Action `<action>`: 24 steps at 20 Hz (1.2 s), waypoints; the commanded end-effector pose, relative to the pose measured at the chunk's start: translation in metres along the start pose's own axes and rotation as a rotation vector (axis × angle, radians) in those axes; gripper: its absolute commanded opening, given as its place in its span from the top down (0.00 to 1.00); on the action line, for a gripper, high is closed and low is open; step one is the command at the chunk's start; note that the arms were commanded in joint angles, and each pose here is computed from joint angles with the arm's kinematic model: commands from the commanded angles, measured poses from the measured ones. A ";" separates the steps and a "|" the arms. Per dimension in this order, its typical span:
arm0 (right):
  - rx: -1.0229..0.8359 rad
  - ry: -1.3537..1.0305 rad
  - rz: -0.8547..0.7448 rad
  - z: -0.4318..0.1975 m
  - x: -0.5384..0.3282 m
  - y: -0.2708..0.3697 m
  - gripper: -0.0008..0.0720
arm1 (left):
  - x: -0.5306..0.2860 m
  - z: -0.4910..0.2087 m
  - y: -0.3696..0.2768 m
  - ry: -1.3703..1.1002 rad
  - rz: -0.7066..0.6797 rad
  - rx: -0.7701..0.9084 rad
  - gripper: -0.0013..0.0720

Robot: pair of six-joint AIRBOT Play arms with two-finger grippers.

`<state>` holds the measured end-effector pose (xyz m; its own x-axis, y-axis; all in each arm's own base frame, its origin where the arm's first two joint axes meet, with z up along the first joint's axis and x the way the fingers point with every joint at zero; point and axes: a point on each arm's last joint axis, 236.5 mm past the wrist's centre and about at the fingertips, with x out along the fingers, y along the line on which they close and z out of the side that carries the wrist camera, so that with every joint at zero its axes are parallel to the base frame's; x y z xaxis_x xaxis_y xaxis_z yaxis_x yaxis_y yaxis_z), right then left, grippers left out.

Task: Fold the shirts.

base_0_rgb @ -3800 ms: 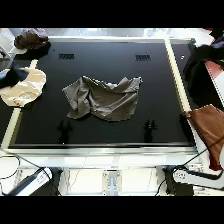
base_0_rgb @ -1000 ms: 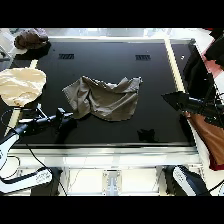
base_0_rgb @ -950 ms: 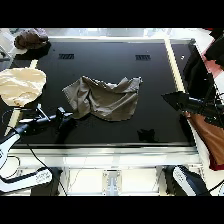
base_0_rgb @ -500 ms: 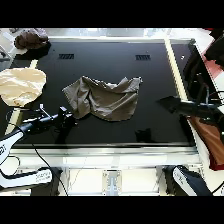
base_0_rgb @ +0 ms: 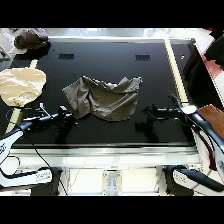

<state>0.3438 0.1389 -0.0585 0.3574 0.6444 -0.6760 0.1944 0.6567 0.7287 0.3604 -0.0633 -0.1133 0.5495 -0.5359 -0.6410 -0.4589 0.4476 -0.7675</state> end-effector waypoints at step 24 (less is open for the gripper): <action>-0.110 0.113 0.086 0.002 0.085 0.037 0.96 | -0.007 0.002 -0.020 0.011 -0.061 0.113 0.97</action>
<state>0.3775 0.2014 -0.1088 0.2578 0.6960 -0.6701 0.1418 0.6588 0.7388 0.3632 -0.0646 -0.1067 0.5566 -0.5485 -0.6239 -0.4226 0.4597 -0.7811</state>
